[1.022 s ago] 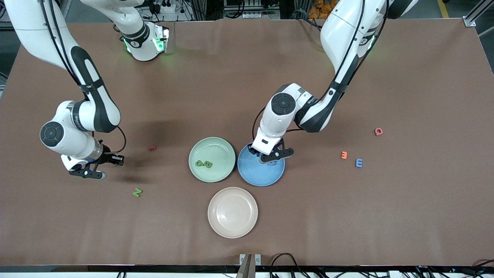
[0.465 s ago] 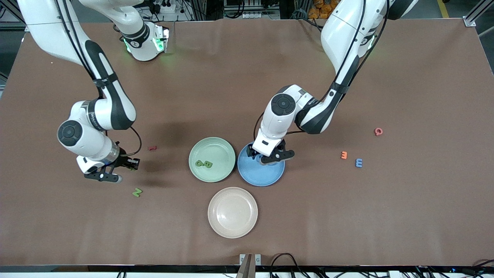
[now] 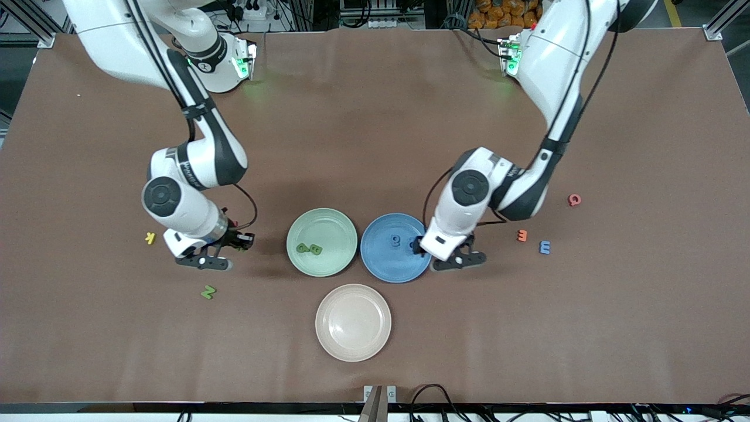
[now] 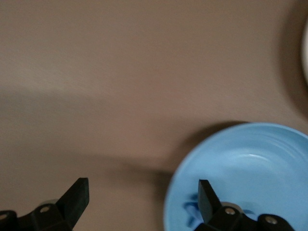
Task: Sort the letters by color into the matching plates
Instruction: 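Place the green u on the green plate while the left gripper reaches 3, then grasp the blue 3 with the left gripper while the right gripper grasps z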
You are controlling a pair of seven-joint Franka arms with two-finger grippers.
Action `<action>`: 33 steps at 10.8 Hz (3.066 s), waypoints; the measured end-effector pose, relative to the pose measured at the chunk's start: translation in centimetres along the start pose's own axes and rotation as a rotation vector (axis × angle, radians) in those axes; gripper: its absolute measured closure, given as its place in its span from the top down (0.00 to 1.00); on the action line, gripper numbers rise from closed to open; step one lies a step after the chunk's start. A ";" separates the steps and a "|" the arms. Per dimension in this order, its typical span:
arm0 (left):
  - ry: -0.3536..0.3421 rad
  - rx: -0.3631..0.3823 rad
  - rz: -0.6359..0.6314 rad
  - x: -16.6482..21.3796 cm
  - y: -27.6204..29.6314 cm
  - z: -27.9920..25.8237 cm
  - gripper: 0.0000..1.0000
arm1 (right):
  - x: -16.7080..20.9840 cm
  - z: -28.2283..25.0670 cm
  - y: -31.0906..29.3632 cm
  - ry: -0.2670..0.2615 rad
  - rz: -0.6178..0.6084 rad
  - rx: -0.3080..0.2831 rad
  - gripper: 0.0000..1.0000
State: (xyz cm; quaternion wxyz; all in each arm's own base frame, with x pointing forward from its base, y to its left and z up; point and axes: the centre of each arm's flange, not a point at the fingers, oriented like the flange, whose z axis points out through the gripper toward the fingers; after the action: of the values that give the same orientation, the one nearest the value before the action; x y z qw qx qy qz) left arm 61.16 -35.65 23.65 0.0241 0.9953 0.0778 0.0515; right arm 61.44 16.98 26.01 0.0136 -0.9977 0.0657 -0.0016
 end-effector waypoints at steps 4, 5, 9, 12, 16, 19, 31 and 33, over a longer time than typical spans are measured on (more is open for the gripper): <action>-0.025 0.039 0.060 3.4 -6.9 -0.9 1.00 | -2.5 -0.3 -7.1 -0.036 -0.063 -0.015 0.27; -0.037 0.048 0.073 3.9 -8.8 -0.6 1.00 | -2.7 -0.3 -8.8 -0.042 -0.079 -0.018 0.27; -0.036 0.050 0.132 5.1 -18.3 1.1 1.00 | -3.4 2.6 -14.7 -0.047 -0.158 -0.021 0.27; -0.042 0.055 0.177 4.8 -23.1 1.2 1.00 | -4.0 3.7 -16.9 -0.048 -0.190 -0.022 0.30; -0.046 0.054 0.178 4.8 -27.7 2.5 1.00 | -2.7 2.3 -16.8 -0.019 -0.188 -0.013 0.80; -0.056 0.056 0.171 4.5 -28.4 2.9 1.00 | -0.7 1.7 -13.8 -0.029 -0.180 -0.029 1.00; -0.104 0.056 0.219 3.4 -30.2 4.8 1.00 | 9.5 0.2 7.7 -0.009 0.207 0.025 1.00; -0.102 0.053 0.220 3.1 -30.2 5.4 1.00 | 10.0 0.6 9.2 0.001 0.264 0.054 1.00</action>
State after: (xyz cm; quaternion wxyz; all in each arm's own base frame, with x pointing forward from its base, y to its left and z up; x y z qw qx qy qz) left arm 60.15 -5.59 16.94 -0.0039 0.9995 -0.0317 0.0011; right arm 70.19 6.58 25.15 0.0405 -0.9797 0.1964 -0.0020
